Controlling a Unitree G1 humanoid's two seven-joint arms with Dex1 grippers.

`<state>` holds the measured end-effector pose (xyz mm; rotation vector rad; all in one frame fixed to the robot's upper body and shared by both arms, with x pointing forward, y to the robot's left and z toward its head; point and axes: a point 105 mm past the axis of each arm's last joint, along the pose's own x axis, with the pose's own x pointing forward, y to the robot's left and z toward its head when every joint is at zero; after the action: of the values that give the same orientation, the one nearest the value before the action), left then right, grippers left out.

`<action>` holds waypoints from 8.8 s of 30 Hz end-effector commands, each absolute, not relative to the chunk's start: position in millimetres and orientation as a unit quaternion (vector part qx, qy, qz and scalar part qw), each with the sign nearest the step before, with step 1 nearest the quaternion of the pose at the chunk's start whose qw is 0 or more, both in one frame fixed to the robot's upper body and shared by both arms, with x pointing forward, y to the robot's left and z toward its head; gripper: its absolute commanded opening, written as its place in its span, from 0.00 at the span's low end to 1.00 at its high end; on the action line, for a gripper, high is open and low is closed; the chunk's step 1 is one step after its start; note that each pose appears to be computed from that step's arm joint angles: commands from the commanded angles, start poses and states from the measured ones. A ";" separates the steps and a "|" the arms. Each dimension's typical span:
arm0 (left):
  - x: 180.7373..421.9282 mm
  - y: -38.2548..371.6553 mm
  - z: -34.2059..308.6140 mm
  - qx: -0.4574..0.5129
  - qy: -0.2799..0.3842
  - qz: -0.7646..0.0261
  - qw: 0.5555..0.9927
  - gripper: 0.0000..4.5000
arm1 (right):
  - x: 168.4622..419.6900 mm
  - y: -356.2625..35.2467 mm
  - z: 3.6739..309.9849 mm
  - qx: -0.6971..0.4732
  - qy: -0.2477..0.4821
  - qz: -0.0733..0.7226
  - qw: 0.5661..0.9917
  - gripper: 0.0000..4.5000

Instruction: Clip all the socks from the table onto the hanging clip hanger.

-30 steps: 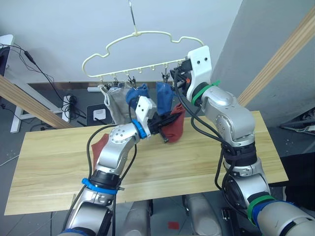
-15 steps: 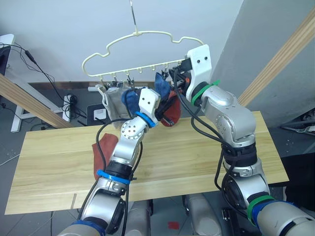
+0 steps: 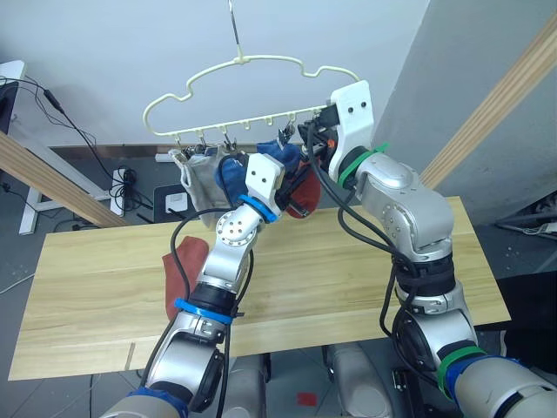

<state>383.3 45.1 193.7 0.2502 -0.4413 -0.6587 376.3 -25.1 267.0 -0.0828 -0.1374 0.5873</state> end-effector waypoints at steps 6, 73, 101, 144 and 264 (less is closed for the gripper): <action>376.8 41.1 217.4 0.112 -0.260 -0.320 0.904 0.00 | 370.0 -28.4 275.1 -0.014 -0.079 0.287 0.954 0.42; 316.8 92.2 265.9 0.135 -0.135 -0.551 0.813 0.48 | 375.8 -70.0 270.1 -0.058 -0.094 0.209 0.972 0.44; 315.0 97.3 290.3 0.138 -0.177 -0.501 0.836 0.48 | 381.7 -49.1 279.2 -0.052 -0.113 0.238 0.963 0.44; 329.1 122.1 220.4 0.199 -0.124 -0.388 0.892 0.52 | 382.2 -51.6 289.2 -0.017 -0.125 0.239 0.963 0.00; 369.1 21.2 213.7 0.093 -0.233 -0.393 0.884 0.49 | 368.4 -62.7 290.5 0.001 -0.113 0.249 0.962 0.90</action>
<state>377.2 23.3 209.0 0.1983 -0.4617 -0.7876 378.4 -56.9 273.1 -0.0153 -0.1594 0.5000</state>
